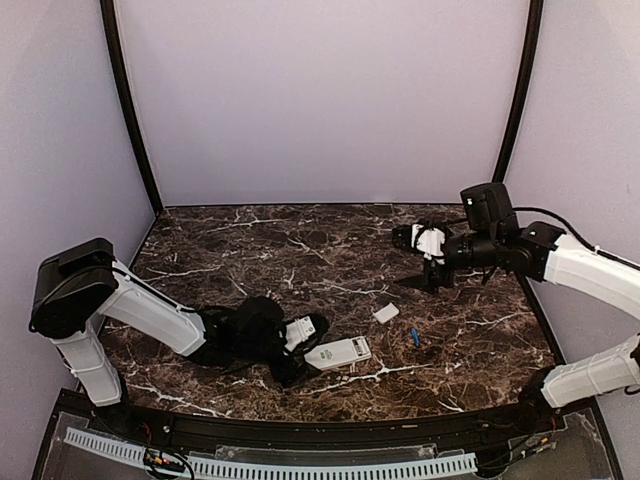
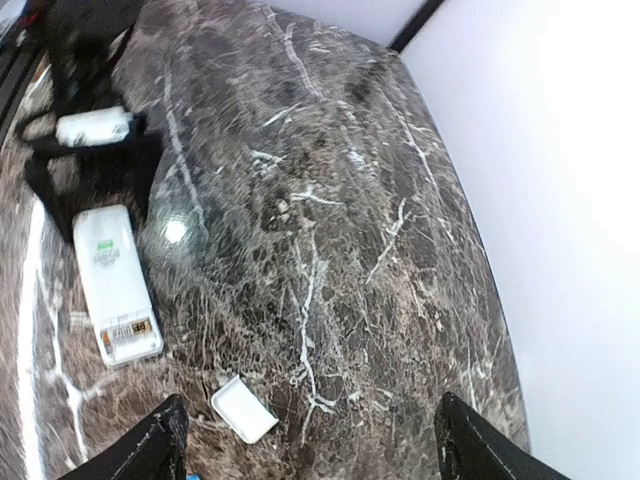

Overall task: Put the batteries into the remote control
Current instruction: Pick up the battery at the center of the board.

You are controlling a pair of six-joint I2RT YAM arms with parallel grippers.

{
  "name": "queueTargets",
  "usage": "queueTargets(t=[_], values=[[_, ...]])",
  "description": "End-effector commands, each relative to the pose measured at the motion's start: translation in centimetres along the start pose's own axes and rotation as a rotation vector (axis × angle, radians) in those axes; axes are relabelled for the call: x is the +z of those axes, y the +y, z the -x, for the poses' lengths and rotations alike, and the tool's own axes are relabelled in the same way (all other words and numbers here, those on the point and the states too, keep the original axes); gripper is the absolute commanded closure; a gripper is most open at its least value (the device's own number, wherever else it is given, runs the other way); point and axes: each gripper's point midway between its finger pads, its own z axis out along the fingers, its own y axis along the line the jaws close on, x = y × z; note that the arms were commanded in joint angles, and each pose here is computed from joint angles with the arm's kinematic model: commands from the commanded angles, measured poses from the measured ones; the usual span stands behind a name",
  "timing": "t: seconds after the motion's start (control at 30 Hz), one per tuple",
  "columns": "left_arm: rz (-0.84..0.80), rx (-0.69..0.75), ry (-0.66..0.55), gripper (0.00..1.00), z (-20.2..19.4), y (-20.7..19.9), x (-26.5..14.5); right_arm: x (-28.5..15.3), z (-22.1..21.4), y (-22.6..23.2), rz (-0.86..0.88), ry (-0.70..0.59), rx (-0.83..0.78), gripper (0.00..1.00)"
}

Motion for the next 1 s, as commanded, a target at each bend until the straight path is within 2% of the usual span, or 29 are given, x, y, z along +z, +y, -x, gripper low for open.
queueTargets(t=[0.0, 0.13, 0.3, 0.57, 0.8, 0.97], values=[[0.016, 0.006, 0.046, 0.19, -1.3, 0.2, -0.9, 1.1, -4.1, 5.3, 0.264, 0.050, -0.608, 0.18], [0.020, 0.010, 0.040, 0.19, -1.2, 0.3, -0.9, 1.1, -9.3, 8.9, 0.508, 0.204, -0.768, 0.18], [0.020, 0.009, 0.044, 0.19, -1.4, 0.4, -0.6, 1.3, -13.0, 10.2, 0.644, 0.283, -0.912, 0.17], [0.011, 0.006, 0.050, 0.19, -1.5, 0.3, -0.1, 3.6, -15.3, 10.4, 0.754, 0.281, -1.070, 0.22], [0.012, 0.015, 0.048, 0.19, -1.1, 0.3, -0.1, 4.4, -17.0, 10.9, 0.816, 0.300, -1.093, 0.32], [0.028, 0.019, 0.064, 0.19, -1.2, 0.6, -0.4, 4.6, -17.5, 11.3, 0.848, 0.295, -1.103, 0.35]])
